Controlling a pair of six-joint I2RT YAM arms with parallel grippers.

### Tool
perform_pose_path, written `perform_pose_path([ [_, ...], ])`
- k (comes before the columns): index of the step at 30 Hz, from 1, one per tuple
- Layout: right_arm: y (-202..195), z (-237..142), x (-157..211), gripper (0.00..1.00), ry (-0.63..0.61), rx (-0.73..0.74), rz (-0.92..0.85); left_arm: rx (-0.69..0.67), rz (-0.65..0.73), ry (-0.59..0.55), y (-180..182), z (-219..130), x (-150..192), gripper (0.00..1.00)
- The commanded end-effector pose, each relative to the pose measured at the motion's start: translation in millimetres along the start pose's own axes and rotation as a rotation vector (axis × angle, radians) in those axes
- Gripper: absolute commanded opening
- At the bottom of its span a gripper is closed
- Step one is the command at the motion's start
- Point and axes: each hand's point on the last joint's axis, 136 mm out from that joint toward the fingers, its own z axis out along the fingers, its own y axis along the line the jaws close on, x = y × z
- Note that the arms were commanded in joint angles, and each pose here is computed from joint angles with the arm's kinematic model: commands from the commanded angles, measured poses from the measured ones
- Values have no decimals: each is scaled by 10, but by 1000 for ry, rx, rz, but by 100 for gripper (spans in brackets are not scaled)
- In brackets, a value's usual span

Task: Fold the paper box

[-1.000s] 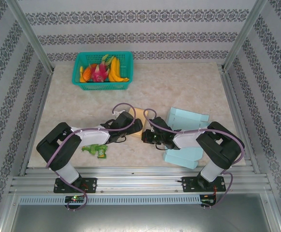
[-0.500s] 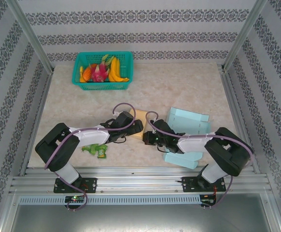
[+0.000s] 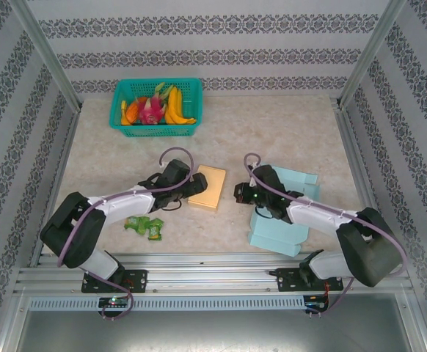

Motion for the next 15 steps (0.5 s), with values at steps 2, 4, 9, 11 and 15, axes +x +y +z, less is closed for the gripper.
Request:
perform_pose_path([
  [2, -13, 123, -182, 0, 34, -10, -11, -4, 82, -28, -112, 18, -231, 100],
  [4, -7, 237, -234, 0, 54, -17, -4, 0, 100, -29, -173, 74, -286, 100],
  [9, -11, 529, -281, 0, 105, -23, 14, -6, 138, -13, -292, 271, -386, 100],
  [11, -33, 617, -283, 0, 116, -24, 23, -20, 139, -8, -293, 351, -407, 100],
  [15, -71, 741, -280, 0, 132, -22, 30, -1, 141, 28, -344, 525, -353, 100],
])
